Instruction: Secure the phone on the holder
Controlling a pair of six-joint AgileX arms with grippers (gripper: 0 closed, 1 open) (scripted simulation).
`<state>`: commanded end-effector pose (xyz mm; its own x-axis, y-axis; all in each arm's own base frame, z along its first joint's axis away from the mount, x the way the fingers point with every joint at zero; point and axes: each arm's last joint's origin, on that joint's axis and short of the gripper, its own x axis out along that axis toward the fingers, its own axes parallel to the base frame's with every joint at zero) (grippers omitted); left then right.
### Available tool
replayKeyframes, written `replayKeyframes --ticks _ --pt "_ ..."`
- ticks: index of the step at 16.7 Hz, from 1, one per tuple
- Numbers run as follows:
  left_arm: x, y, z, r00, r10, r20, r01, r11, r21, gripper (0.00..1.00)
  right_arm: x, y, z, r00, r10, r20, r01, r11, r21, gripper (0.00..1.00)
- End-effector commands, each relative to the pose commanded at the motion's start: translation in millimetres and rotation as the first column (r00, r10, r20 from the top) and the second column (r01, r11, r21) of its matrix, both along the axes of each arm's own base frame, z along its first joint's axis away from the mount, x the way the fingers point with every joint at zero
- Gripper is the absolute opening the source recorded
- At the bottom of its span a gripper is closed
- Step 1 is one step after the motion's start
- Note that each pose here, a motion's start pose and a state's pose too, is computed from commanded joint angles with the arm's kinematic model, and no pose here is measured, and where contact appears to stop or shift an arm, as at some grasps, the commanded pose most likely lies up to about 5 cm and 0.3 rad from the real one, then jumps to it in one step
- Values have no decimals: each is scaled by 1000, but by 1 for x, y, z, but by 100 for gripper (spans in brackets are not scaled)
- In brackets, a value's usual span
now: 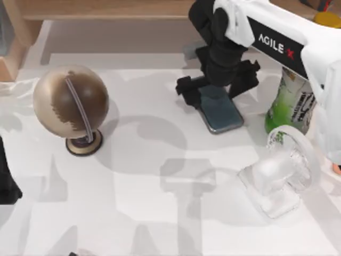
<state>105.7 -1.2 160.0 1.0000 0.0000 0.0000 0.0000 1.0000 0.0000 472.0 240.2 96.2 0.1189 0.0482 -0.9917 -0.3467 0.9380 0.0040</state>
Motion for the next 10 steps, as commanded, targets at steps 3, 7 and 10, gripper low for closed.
replayKeyframes --ticks 3,7,10 --pt "0 0 0 1000 0 0 0 1000 0 100 0 0 0 1000 0 0 0 1000 0 2" --pt "0 0 0 1000 0 0 0 1000 0 100 0 0 0 1000 0 0 0 1000 0 0" --pt "0 0 0 1000 0 0 0 1000 0 100 0 0 0 1000 0 0 0 1000 0 0"
